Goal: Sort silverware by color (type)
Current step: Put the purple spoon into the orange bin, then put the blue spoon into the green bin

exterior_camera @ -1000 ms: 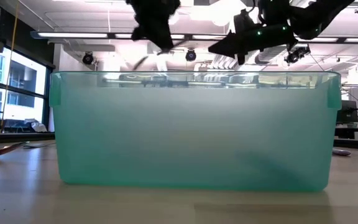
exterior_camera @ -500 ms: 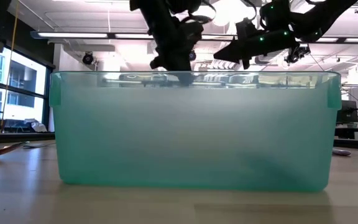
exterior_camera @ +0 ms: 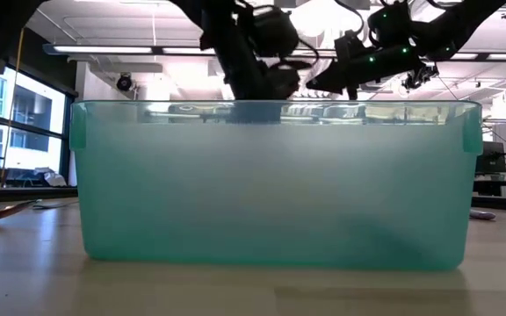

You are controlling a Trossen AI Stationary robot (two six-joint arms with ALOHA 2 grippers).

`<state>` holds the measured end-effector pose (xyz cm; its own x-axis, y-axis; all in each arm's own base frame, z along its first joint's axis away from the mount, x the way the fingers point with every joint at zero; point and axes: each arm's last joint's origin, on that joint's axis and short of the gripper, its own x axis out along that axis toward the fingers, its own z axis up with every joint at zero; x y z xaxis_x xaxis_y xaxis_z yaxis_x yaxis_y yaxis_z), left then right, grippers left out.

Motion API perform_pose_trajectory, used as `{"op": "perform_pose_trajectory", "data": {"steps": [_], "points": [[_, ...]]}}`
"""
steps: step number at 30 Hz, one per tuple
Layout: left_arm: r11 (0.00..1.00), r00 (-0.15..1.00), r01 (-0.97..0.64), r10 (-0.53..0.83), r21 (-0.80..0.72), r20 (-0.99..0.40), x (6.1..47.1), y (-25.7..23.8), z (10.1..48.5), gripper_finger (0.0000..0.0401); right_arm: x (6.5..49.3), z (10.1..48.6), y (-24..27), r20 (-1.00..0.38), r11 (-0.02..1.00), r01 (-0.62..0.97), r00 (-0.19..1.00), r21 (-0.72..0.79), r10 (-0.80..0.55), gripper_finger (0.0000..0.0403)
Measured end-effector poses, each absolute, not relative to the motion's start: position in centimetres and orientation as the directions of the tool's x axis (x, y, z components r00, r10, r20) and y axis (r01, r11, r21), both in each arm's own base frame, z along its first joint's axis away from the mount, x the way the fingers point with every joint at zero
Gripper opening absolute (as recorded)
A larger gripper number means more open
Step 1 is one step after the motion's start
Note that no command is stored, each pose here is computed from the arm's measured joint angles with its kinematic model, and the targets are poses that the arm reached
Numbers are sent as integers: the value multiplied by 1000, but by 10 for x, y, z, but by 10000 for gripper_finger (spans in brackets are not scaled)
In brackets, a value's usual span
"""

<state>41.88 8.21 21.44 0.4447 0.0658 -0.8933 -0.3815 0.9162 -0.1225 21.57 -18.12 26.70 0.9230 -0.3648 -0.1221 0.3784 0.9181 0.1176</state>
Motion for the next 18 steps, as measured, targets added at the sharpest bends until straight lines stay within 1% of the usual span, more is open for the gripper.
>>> {"op": "perform_pose_trajectory", "data": {"steps": [4,9,15,18], "points": [[911,421,-393,57,-126,-906,419,88,206,38,213,267,-184,-122,912,390,918,124,-376,0],[891,419,-420,23,-171,-908,417,96,204,40,212,267,-185,-123,909,399,915,123,-385,0],[875,364,-456,16,-164,-931,411,100,202,118,212,267,-185,-124,909,398,915,124,-384,0],[887,333,-440,16,-140,-943,404,99,207,127,212,267,-185,-124,908,398,915,128,-384,0]]}}
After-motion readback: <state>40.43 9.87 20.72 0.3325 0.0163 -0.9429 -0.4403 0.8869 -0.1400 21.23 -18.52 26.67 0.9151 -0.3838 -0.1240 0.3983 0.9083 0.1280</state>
